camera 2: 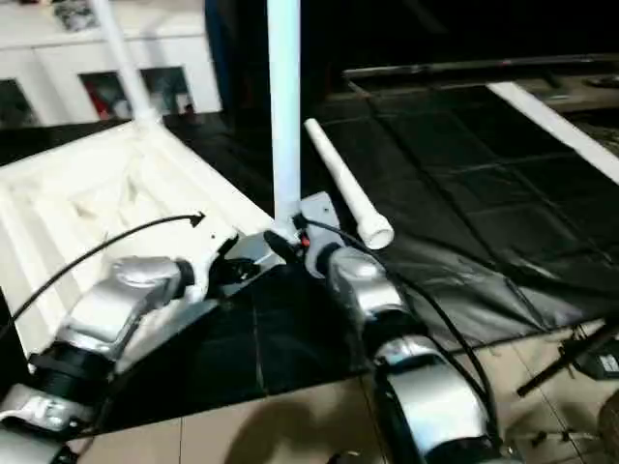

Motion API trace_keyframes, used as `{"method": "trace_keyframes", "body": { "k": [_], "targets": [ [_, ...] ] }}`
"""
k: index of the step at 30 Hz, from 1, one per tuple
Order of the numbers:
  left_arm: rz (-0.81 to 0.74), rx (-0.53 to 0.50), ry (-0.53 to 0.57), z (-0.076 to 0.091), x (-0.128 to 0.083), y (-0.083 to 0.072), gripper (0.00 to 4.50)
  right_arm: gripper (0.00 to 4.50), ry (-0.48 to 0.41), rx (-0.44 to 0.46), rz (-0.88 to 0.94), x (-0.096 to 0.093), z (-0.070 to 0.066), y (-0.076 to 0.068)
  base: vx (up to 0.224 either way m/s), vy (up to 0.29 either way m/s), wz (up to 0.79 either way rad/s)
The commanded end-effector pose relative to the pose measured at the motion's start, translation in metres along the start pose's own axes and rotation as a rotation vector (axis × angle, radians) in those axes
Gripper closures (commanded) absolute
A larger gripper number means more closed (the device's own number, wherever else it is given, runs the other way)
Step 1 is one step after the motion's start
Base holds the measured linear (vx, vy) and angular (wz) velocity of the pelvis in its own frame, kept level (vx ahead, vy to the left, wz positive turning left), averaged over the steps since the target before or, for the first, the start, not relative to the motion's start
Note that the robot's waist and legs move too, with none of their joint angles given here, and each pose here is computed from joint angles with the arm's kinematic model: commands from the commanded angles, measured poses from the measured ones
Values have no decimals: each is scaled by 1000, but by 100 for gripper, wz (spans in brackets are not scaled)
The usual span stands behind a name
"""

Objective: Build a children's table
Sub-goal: Rotate leg to tighten

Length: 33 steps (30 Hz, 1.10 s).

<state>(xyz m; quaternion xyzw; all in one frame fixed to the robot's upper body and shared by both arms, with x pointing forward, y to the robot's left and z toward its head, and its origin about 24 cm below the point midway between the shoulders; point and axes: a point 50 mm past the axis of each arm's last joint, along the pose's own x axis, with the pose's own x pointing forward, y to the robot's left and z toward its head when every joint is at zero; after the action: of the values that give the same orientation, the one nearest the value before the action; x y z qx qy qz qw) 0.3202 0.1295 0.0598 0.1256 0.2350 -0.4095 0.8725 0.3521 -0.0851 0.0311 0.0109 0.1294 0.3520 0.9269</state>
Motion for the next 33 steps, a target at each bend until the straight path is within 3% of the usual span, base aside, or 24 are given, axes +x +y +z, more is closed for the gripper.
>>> {"method": "trace_keyframes", "body": {
  "k": [1,6,8,14,16,25,32,33],
  "targets": [
    [-3,63,-37,11,-6,9,450,57,12,11,55,-10,-10,-3,0,0,0],
    [-79,112,-28,8,-8,10,450,13,-33,-43,159,-34,-12,-13,0,0,0],
    [-140,178,-30,6,-9,8,450,2,-40,-85,212,-44,-10,-19,0,0,0],
    [-291,245,-12,0,-11,2,450,2,-52,-141,353,-68,7,-31,0,0,0],
    [-355,266,0,-4,-12,-1,450,2,-26,-202,403,-72,13,-33,0,0,0],
    [-518,309,19,-14,-13,-13,450,2,59,-328,589,-73,18,-23,0,0,0],
    [-596,368,59,-19,-14,-20,450,2,93,-338,673,-66,18,-15,0,0,0],
    [-606,374,65,-19,-14,-21,450,28,96,-333,681,-65,17,-15,0,0,0]
  ]
}}
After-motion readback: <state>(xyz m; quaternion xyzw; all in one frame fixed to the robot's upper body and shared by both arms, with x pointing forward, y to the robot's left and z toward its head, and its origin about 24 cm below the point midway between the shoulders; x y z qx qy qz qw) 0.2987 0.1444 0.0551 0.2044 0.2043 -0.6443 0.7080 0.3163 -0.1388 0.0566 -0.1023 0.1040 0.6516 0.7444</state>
